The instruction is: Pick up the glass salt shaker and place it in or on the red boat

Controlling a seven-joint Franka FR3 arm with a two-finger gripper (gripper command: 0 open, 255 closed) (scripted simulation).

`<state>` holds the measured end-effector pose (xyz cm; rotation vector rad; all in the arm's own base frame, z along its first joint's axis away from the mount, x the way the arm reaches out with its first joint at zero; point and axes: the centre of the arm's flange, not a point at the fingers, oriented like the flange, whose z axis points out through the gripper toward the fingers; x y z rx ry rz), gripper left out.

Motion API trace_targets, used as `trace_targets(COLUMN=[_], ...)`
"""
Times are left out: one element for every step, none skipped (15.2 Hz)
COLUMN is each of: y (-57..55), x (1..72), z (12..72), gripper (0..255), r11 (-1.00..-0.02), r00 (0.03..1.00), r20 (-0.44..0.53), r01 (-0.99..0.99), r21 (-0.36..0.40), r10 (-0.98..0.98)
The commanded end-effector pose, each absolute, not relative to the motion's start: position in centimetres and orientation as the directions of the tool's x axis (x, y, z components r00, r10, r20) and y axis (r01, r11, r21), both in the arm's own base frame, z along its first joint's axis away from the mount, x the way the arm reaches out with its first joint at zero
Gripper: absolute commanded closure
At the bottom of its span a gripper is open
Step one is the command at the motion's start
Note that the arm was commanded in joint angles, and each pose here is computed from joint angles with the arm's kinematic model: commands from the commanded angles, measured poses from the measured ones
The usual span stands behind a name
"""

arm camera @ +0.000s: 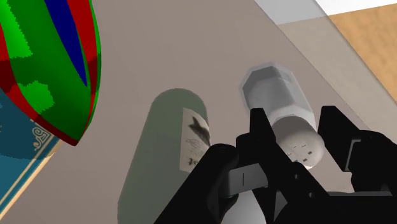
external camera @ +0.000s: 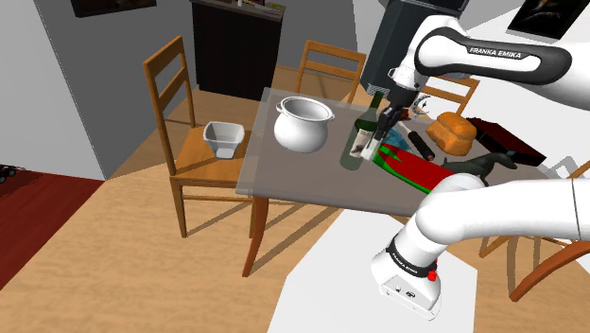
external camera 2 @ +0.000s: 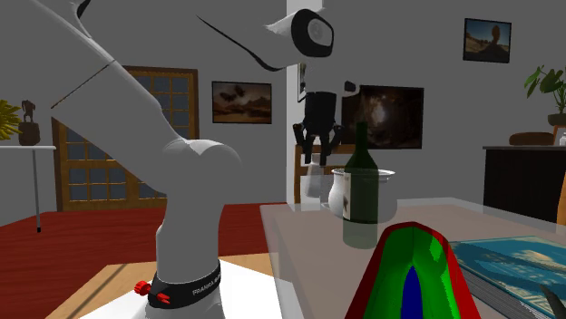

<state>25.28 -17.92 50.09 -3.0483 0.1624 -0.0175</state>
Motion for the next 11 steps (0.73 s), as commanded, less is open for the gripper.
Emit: trace_targets(y=[-17.9, -17.9, -17.9, -17.9, -17.9, -17.9, -18.9, -20.0, -21.0, -22.0, -23.0], x=[25.3, 25.3, 25.3, 25.3, 25.3, 25.3, 24.4, 23.6, 22.8, 22.0, 21.2], z=[51.2, 51.7, 52.2, 52.8, 53.3, 53.6, 53.8, 54.0, 54.1, 54.3, 54.5], gripper=[255, 255, 255, 255, 255, 255, 255, 255, 255, 255, 255], r11=[-0.990, -0.990, -0.990, -0.990, -0.990, -0.990, -0.990, -0.990, -0.990, -0.990, -0.990], r00=[0.994, 0.994, 0.994, 0.994, 0.994, 0.994, 0.994, 0.994, 0.994, 0.994, 0.994], r20=[0.006, 0.006, 0.006, 0.006, 0.006, 0.006, 0.006, 0.006, 0.006, 0.006, 0.006], r01=[-0.105, -0.105, -0.105, -0.105, -0.105, -0.105, -0.105, -0.105, -0.105, -0.105, -0.105], r21=[-0.089, -0.089, -0.089, -0.089, -0.089, -0.089, -0.089, -0.089, -0.089, -0.089, -0.089], r10=[-0.106, -0.106, -0.106, -0.106, -0.106, -0.106, -0.106, -0.106, -0.106, -0.106, -0.106])
